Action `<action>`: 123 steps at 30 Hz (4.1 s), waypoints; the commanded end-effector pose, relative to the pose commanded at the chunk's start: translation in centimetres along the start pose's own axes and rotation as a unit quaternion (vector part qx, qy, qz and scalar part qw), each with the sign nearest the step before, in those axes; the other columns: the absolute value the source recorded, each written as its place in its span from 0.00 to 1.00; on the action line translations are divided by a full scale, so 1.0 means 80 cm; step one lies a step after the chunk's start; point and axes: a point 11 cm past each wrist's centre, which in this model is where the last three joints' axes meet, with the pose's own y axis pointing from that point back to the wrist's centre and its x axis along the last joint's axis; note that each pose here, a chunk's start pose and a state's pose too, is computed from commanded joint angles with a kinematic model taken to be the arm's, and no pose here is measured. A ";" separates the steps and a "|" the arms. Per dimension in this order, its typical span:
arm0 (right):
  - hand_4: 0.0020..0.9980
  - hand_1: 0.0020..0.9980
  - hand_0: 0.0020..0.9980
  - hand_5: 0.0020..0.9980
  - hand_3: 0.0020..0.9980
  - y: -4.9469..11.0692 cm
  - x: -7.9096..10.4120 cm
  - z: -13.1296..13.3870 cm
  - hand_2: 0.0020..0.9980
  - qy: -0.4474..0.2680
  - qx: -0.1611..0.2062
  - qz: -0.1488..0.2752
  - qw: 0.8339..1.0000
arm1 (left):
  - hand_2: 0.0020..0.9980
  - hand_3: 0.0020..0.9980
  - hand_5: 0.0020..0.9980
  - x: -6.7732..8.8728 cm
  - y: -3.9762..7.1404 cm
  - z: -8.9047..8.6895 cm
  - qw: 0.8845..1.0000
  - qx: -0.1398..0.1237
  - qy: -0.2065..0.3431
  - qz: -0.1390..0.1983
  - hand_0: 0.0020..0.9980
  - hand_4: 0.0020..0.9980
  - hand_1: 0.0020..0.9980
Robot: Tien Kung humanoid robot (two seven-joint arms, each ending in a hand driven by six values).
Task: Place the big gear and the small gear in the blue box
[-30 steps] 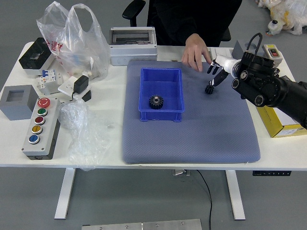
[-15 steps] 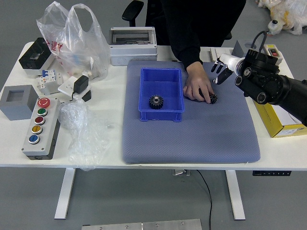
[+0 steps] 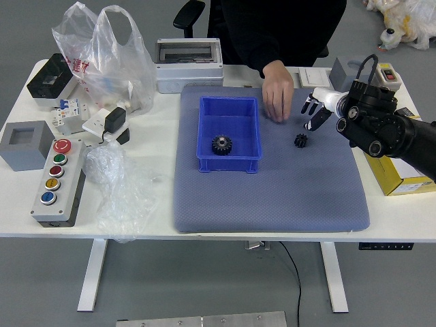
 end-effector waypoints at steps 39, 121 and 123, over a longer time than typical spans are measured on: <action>0.76 0.62 0.69 0.06 0.75 -0.005 -0.014 0.013 0.72 -0.055 -0.012 -0.015 0.998 | 0.88 0.87 0.36 -0.008 -0.002 0.003 1.000 -0.002 -0.001 -0.006 0.90 0.67 0.89; 0.64 0.38 0.55 0.03 0.60 -0.016 -0.063 0.007 0.49 -0.056 -0.043 -0.005 0.998 | 0.88 0.87 0.36 -0.011 -0.003 -0.007 1.000 0.004 0.003 -0.007 0.90 0.67 0.89; 0.64 0.38 0.55 0.03 0.60 -0.015 -0.062 0.008 0.49 -0.056 -0.044 -0.003 0.997 | 0.88 0.87 0.36 -0.011 -0.003 -0.007 1.000 0.004 0.003 -0.007 0.90 0.67 0.89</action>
